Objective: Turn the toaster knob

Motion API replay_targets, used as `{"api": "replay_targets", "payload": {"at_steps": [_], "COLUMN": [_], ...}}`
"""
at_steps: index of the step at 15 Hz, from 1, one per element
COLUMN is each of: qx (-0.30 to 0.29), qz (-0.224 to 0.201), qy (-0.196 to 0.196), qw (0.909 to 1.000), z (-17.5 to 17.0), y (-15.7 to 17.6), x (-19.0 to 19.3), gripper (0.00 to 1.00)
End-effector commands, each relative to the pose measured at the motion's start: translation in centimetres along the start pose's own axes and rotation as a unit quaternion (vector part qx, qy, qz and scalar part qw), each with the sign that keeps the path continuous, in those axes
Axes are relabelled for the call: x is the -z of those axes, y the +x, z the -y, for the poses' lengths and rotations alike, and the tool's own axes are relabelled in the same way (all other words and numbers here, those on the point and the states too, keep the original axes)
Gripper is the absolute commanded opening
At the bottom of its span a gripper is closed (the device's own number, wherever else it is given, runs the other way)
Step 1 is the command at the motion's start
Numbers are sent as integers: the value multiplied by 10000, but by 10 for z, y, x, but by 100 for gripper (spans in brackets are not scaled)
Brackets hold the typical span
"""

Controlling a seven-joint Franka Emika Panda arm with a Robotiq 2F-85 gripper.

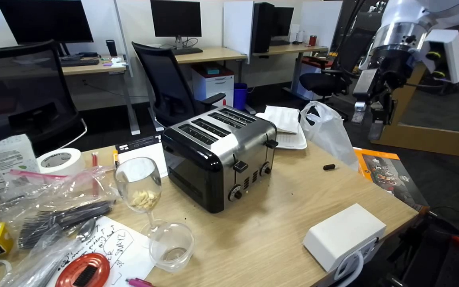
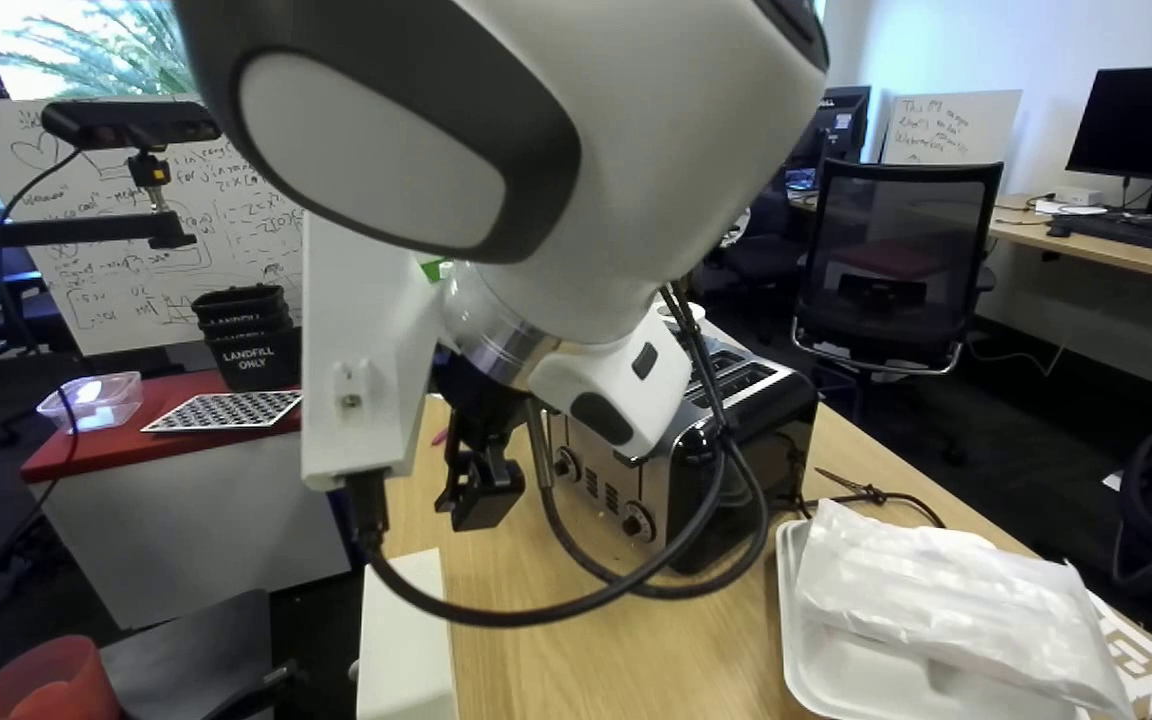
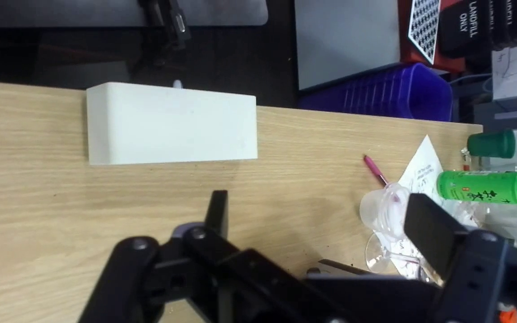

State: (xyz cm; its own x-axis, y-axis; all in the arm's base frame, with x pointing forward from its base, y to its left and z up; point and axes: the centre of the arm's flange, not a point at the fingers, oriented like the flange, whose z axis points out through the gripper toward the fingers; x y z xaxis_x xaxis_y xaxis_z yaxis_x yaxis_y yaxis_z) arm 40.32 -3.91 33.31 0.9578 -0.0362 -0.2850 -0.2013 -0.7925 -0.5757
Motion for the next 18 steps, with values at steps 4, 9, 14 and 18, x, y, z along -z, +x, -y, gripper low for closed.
{"api": "replay_targets", "payload": {"at_steps": [4,9,14,18], "qx": [-70,-260,-1312,-2402], "qz": [60,115,174,405], "qy": [75,206,652,1023], "qw": [9999,9994,9891,9645], "z": [-2,-3,-4,-14], "y": [3,10,21,28], "x": [-1,-6,-33,-55], "gripper": [100,100,100,100]}}
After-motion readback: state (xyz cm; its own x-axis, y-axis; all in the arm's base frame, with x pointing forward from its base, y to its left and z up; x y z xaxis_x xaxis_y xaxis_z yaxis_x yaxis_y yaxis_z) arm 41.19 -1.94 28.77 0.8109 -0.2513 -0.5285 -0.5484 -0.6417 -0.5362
